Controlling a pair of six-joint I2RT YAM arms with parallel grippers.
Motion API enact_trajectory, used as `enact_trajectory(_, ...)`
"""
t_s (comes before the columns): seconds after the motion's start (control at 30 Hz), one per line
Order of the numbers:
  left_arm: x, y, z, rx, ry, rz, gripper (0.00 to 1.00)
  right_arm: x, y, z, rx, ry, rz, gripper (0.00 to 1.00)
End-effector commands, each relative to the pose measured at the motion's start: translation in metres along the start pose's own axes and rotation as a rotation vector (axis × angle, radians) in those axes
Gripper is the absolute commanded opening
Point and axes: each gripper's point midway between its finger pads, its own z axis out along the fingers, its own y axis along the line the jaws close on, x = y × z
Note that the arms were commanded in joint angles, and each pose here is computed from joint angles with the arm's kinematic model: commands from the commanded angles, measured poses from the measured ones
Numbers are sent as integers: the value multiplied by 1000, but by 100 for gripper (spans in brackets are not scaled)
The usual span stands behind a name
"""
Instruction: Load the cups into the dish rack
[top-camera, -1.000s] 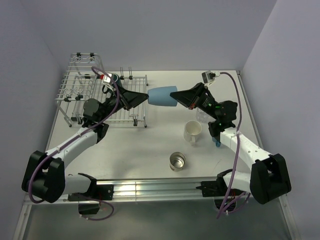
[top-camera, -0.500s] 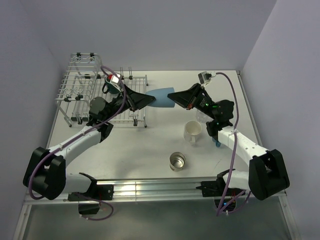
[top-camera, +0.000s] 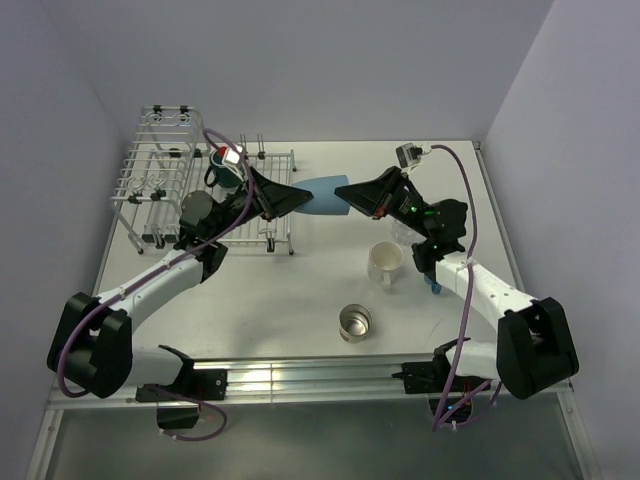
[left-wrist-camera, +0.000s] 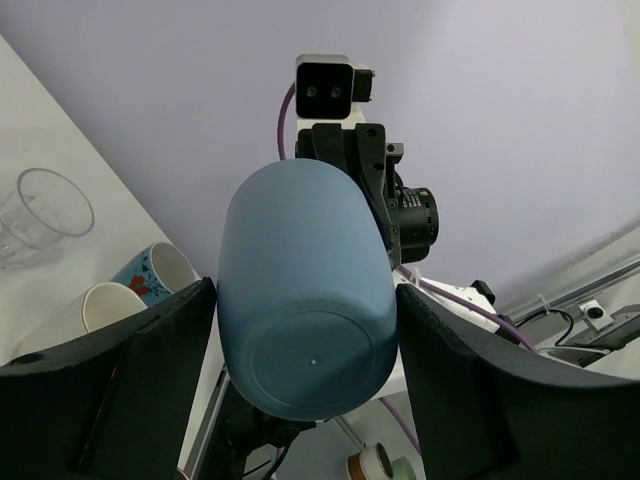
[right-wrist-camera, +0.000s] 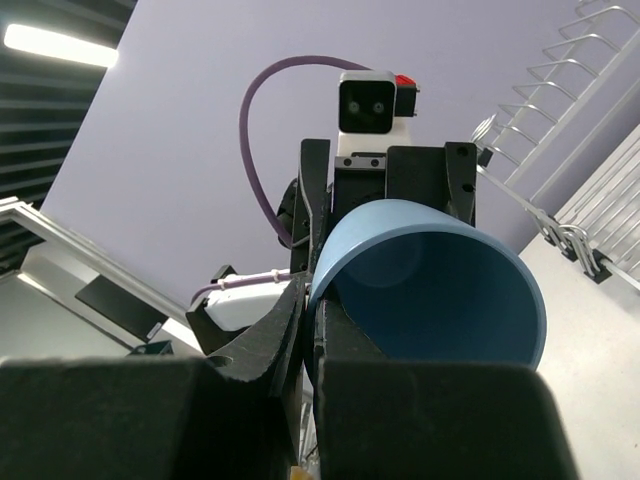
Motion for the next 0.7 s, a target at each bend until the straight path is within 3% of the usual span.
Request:
enact_trajectory(0.0, -6, -20, 6, 58, 2, 55, 77, -3, 20, 7, -72, 1, -59, 0)
enact_trajectory(0.23, -4, -11, 9, 6, 19, 56, 61, -1, 18, 13, -65, 13, -63, 0)
enact_trajectory(0.5, -7, -1, 10, -116, 25, 116, 21, 1, 16, 19, -38, 16, -97, 0)
enact_trajectory(0.6, -11, -3, 8, -155, 23, 141, 9, -1, 13, 18, -16, 7, -107, 12)
enact_trajectory(0.67, -13, -2, 6, -181, 23, 149, 3, -2, 8, 18, 8, 1, -107, 28)
